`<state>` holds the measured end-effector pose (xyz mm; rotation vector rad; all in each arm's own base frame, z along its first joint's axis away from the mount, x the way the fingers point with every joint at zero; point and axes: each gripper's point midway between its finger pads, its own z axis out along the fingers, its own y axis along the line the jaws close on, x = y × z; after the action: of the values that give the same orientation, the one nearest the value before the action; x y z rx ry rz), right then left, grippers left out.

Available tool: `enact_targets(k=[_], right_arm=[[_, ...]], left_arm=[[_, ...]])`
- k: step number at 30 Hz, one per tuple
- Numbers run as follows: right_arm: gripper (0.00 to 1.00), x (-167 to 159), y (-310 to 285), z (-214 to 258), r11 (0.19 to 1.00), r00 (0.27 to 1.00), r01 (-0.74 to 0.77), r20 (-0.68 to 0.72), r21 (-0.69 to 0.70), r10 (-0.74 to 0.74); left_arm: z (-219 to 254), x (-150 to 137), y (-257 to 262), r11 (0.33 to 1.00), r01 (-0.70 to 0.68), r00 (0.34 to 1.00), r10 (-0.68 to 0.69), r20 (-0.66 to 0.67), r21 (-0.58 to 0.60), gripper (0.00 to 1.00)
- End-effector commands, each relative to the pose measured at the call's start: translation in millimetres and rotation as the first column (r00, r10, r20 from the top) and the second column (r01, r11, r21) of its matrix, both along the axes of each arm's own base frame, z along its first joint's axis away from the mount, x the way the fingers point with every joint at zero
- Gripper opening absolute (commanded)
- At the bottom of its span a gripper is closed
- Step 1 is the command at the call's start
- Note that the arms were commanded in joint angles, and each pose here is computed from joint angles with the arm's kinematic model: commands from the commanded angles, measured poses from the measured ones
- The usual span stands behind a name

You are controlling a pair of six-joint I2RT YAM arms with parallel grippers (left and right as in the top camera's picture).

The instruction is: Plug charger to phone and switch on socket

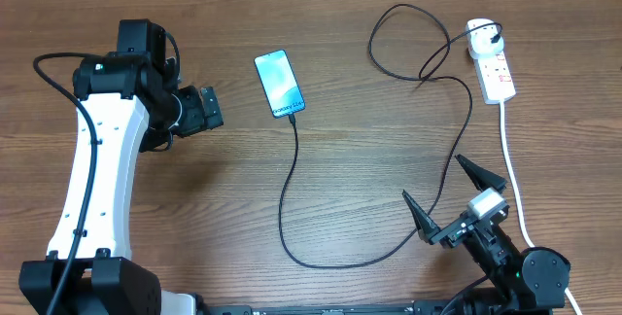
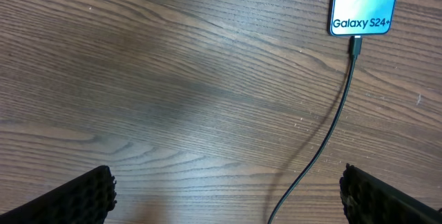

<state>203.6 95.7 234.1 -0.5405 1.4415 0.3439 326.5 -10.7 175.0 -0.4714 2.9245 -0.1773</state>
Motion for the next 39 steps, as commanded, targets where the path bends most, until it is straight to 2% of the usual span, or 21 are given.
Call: enact_targets(k=[1,16,21,30,39], right_arm=[[1.0,3,-6,-2,0.999,0.999,0.039,-0.001,0.017,-0.039],[1.0,18,-11,-25,0.997,0.996,0.078,0.043,0.025,-0.079],[1.0,24,-20,-26,0.987,0.991,0.129,0.021,0.094,-0.132],[1.0,32,-37,-27,0.967,0.971,0.231,0.028,0.111,-0.235],[1.0,37,-49,-60,0.947,0.947,0.313,-0.103,0.074,-0.305]], left_arm=[[-2,-2,3,1.0,-0.016,1.0,0.016,-0.009,0.005,1.0],[-2,-2,3,1.0,-0.016,1.0,0.016,-0.01,0.005,0.99],[-2,-2,3,1.0,-0.016,1.0,0.016,-0.009,0.005,0.99],[-2,-2,3,1.0,-0.016,1.0,0.016,-0.01,0.005,1.0],[-2,-2,3,1.0,-0.016,1.0,0.016,-0.009,0.005,0.99]])
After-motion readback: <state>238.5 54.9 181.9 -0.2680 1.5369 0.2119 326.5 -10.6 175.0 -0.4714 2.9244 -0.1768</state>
